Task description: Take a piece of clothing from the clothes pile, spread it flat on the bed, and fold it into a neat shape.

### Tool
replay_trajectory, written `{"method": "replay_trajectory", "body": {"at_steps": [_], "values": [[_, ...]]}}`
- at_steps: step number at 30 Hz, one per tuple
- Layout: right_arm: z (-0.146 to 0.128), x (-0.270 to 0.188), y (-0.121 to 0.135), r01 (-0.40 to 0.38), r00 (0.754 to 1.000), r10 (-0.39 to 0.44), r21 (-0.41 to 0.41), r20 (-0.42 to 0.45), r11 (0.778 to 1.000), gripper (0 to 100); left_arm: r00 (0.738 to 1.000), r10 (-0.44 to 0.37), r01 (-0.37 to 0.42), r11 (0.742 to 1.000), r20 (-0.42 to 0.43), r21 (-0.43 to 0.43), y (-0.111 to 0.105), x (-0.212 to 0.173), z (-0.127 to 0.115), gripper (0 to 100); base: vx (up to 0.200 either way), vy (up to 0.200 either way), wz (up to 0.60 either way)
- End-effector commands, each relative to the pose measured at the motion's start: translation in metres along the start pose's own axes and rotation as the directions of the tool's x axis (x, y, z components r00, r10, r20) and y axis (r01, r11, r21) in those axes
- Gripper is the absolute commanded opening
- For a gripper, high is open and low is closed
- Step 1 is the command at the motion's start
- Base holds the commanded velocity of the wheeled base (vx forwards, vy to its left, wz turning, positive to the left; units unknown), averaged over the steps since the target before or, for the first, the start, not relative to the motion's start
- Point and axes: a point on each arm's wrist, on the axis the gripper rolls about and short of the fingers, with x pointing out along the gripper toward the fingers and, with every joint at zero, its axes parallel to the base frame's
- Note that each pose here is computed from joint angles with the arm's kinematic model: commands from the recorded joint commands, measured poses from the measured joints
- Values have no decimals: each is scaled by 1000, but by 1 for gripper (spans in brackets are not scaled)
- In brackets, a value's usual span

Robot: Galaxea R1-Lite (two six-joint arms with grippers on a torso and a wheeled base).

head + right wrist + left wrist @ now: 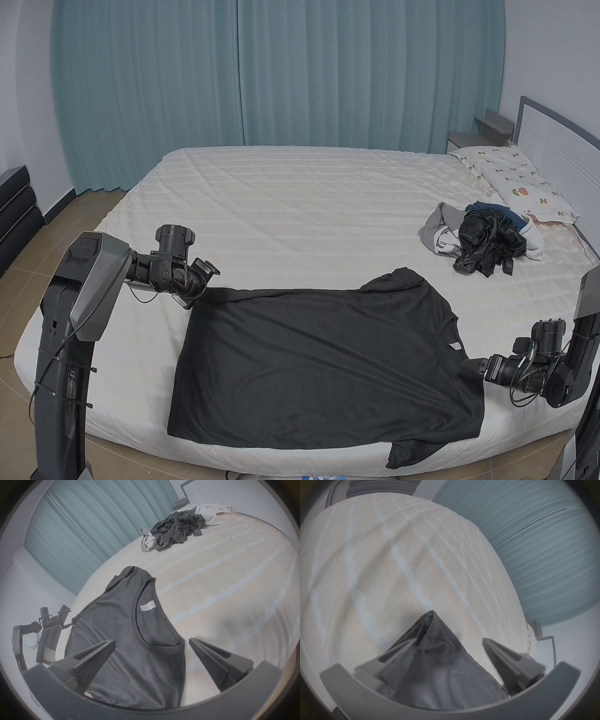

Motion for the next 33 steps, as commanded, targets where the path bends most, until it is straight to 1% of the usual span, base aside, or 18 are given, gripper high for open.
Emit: {"method": "replay_trajectory", "body": {"at_steps": [1,4,7,8,12,19,20,24,27,32,33], "values": [[-1,1,1,-2,1000,2,-1,-5,1000,100,1000,12,-12,1000,11,-6,5,7,2,0,0,0,0],[-1,1,1,-2,1000,2,-2,-6,1000,100,997,16,-14,1000,70,-23,6,7,14,0,0,0,0],[-1,1,1,-3,1000,3,-3,-7,1000,100,996,12,-9,999,86,-31,5,7,19,0,0,0,0],[-2,1,1,-2,1000,2,-3,-8,1000,100,995,8,-5,999,98,-37,6,6,26,0,0,0,0],[-2,1,1,-2,1000,2,-1,-8,1000,100,995,10,-6,999,98,-38,10,11,25,0,0,0,0],[-3,1,2,-5,1000,5,-5,-13,1000,100,995,-3,7,999,104,-38,9,20,25,0,0,0,0],[-2,1,2,-6,1000,6,-5,-11,1000,100,994,-6,10,999,108,-39,8,21,25,100,0,0,0],[-3,1,2,-5,1000,5,-5,-13,1000,100,993,-10,16,999,115,-49,9,20,28,100,0,0,0],[-2,1,2,-6,1000,6,-5,-11,1000,100,992,-11,23,996,125,-89,10,15,36,100,0,0,0],[-3,0,2,-6,1000,6,-5,-11,1000,100,991,-17,32,993,134,-114,11,-6,54,100,0,0,0],[-3,-1,2,-3,1000,3,-2,-13,1000,100,992,-23,38,992,124,-119,14,-13,58,100,0,0,0]]}}
